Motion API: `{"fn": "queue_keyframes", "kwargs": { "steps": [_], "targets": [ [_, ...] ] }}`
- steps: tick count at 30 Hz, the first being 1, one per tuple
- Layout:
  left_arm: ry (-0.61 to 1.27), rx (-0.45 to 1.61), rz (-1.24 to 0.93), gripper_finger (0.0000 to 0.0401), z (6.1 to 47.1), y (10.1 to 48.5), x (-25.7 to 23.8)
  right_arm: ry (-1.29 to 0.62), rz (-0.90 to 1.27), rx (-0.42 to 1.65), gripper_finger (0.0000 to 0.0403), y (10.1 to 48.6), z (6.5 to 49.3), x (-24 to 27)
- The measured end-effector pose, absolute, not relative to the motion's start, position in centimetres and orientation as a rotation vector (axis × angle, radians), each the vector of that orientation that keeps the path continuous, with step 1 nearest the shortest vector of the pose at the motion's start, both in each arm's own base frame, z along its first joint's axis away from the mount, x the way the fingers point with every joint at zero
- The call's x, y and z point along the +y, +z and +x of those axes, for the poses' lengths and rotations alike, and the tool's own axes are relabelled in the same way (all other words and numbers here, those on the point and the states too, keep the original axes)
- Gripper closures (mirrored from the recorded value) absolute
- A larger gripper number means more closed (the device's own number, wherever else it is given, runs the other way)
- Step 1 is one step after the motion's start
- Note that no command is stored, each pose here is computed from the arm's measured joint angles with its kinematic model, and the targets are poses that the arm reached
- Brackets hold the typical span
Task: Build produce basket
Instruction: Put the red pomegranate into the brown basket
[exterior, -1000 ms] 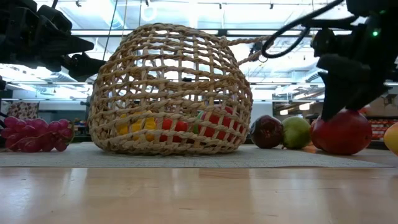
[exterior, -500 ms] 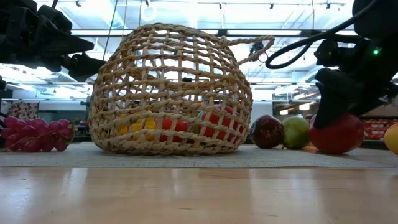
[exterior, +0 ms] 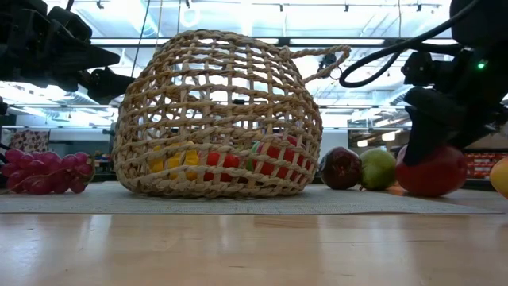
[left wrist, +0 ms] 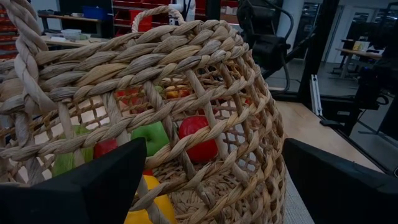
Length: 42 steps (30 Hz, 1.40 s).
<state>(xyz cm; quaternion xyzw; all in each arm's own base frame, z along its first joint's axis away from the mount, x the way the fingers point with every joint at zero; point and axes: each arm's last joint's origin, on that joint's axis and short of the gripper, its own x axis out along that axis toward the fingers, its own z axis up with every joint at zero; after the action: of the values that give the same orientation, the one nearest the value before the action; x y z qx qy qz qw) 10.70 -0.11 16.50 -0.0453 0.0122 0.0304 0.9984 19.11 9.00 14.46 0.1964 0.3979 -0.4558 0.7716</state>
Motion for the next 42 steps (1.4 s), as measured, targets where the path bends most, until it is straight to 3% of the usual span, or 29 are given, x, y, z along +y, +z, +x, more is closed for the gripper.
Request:
{"fn": "queue_keyframes", "kwargs": {
  "steps": [8, 15, 28, 42],
  "targets": [
    [0.061, 0.025, -0.091, 0.0015, 10.7, 16.5, -0.1, -0.984, 0.419, 0.867, 0.004, 14.5, 19.1, 9.0],
    [0.06, 0.025, -0.09, 0.0015, 10.7, 16.5, -0.1, -0.988, 0.423, 0.897, 0.0044, 15.1, 19.4, 9.2],
    [0.061, 0.025, -0.091, 0.0015, 10.7, 16.5, -0.1, -0.893, 0.349, 0.94, 0.0044, 20.8, 21.9, 10.7],
    [0.061, 0.025, -0.091, 0.0015, 10.7, 16.5, -0.1, -0.556, 0.245, 0.619, 0.0044, 30.6, 27.0, 13.1]
  ]
}}
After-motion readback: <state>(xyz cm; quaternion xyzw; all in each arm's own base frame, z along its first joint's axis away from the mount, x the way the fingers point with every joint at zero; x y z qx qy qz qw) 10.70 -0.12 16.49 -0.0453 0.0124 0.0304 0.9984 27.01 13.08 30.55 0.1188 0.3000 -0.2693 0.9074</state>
